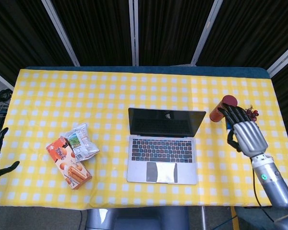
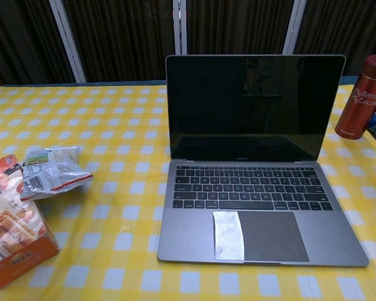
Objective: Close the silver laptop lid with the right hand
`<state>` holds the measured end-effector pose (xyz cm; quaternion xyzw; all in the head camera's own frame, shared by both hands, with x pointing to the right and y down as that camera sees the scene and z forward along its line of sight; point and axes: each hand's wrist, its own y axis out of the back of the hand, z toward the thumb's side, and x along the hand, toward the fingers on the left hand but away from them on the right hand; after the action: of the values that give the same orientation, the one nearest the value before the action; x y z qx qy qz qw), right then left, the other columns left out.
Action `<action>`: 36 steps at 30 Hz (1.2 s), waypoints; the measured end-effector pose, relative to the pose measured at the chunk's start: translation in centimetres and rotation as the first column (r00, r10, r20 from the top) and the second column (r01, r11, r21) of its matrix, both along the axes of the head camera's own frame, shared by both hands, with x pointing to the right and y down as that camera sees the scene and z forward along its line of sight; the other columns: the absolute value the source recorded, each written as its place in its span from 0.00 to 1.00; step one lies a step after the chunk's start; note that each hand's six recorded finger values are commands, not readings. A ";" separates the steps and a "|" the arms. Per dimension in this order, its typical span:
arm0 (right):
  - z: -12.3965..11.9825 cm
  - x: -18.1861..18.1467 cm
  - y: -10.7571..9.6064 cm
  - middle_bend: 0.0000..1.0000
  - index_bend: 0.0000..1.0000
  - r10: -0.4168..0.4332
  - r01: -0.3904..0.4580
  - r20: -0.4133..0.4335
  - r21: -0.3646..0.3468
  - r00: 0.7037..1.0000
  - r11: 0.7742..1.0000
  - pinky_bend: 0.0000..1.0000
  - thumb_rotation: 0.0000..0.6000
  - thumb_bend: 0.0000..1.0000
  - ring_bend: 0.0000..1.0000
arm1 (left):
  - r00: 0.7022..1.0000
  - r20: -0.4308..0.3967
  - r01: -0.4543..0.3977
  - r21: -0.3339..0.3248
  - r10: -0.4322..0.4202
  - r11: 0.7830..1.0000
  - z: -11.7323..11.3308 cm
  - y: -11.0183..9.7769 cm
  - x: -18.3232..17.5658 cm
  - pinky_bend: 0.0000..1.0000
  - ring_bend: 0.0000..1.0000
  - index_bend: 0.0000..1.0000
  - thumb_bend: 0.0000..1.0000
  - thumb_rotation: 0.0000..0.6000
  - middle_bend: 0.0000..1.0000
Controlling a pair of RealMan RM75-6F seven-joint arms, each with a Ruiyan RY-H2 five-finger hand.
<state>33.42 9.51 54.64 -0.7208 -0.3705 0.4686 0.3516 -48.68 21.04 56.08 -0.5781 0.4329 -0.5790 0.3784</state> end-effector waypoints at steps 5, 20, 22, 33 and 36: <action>1.0 -3.9 -4.0 0.08 0.12 -0.019 0.026 0.053 -0.124 0.998 0.992 0.00 1.00 1.00 0.00 | 1.000 0.017 0.012 -0.012 -0.011 1.000 0.6 -0.3 -0.2 0.00 0.00 0.00 0.00 1.00 0.00; 4.3 -11.5 -7.1 0.25 0.16 -0.047 0.073 0.103 -0.260 0.994 0.963 0.21 1.00 1.00 0.17 | 0.999 0.017 0.037 -0.003 -0.037 0.999 1.0 -0.9 -0.9 0.00 0.00 0.00 0.00 1.00 0.00; 4.8 -11.7 -6.9 0.25 0.16 -0.046 0.072 0.099 -0.276 0.994 0.959 0.21 1.00 1.00 0.17 | 0.999 0.016 0.036 -0.001 -0.036 0.999 0.9 -0.9 -0.9 0.00 0.00 0.00 0.00 1.00 0.00; 6.2 -12.5 -5.8 0.32 0.21 -0.050 0.081 0.095 -0.347 0.994 0.934 0.26 1.00 1.00 0.24 | 0.999 0.016 0.040 0.001 -0.040 0.999 0.8 -0.9 -1.0 0.00 0.00 0.00 0.00 1.00 0.00; 5.9 -12.8 -5.4 0.33 0.22 -0.055 0.092 0.110 -0.367 0.992 0.926 0.26 1.00 1.00 0.26 | 0.999 0.015 0.041 0.001 -0.041 0.999 0.8 -1.0 -1.0 0.00 0.00 0.00 0.00 1.00 0.00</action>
<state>20.64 4.12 60.52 -0.8096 -0.2647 0.4810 0.2076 -49.68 20.05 56.89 -0.5645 0.4423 -0.5907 0.3698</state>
